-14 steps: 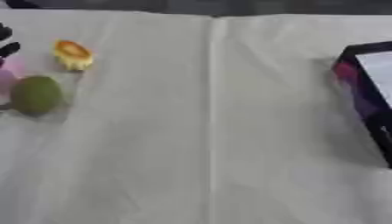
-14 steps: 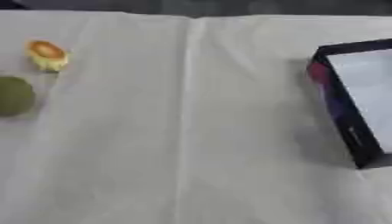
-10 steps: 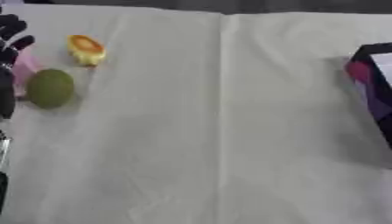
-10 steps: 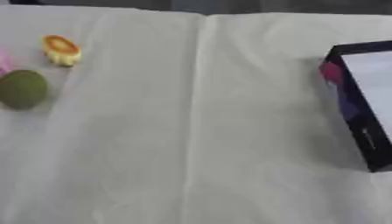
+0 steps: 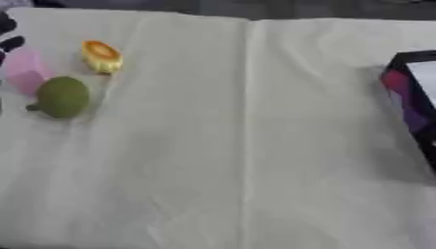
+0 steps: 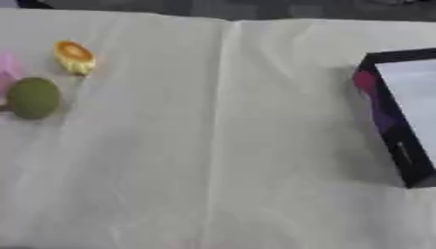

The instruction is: Pick up the objects with one hand, pass them to the other hand, and then place them into the box on the other side of the table.

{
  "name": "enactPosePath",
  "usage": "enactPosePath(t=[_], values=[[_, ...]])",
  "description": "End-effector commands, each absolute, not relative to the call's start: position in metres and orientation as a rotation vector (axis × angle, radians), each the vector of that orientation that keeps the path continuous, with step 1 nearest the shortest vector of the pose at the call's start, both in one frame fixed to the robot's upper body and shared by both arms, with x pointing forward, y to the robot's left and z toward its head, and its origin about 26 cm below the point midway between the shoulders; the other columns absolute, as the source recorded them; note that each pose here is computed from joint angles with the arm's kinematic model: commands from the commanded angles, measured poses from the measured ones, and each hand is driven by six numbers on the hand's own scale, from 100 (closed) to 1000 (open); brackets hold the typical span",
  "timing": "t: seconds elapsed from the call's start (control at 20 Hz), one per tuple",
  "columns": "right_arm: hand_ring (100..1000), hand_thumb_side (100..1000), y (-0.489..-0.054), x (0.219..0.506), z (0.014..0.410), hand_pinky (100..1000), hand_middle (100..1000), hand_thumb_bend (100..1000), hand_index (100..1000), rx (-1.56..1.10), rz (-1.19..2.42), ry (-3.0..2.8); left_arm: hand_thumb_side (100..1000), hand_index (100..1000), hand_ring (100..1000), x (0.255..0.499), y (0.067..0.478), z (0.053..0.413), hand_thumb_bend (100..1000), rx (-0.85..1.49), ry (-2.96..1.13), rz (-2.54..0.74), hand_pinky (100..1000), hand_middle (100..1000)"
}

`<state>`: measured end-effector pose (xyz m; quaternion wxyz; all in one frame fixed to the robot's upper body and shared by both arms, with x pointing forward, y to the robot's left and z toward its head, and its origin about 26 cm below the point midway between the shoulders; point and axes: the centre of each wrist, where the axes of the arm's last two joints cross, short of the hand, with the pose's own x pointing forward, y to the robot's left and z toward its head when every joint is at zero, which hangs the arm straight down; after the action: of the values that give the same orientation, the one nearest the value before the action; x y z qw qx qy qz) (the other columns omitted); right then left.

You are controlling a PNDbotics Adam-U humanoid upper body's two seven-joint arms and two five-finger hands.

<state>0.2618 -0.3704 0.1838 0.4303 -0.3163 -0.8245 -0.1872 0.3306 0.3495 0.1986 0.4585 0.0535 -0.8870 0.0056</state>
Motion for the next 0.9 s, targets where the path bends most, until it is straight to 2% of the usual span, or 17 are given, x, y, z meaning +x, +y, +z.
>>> enactPosePath(t=[0.05, 0.55, 0.9], values=[[749, 234, -0.375, 0.258, 0.196, 677, 846, 231, 888, -0.817, -0.438, -2.089, 772, 786, 789, 0.329, 0.367, 0.217, 100, 0.226, -2.205, -0.074, 783, 663], [745, 232, -0.376, 0.256, 0.194, 677, 843, 235, 887, -0.829, -0.409, -2.079, 731, 796, 798, 0.340, 0.406, 0.253, 100, 0.442, -2.152, -0.369, 795, 666], [742, 233, -0.375, 0.255, 0.189, 676, 842, 240, 886, -0.831, -0.388, -2.063, 712, 826, 820, 0.358, 0.453, 0.279, 100, 0.649, -1.993, -0.574, 818, 707]])
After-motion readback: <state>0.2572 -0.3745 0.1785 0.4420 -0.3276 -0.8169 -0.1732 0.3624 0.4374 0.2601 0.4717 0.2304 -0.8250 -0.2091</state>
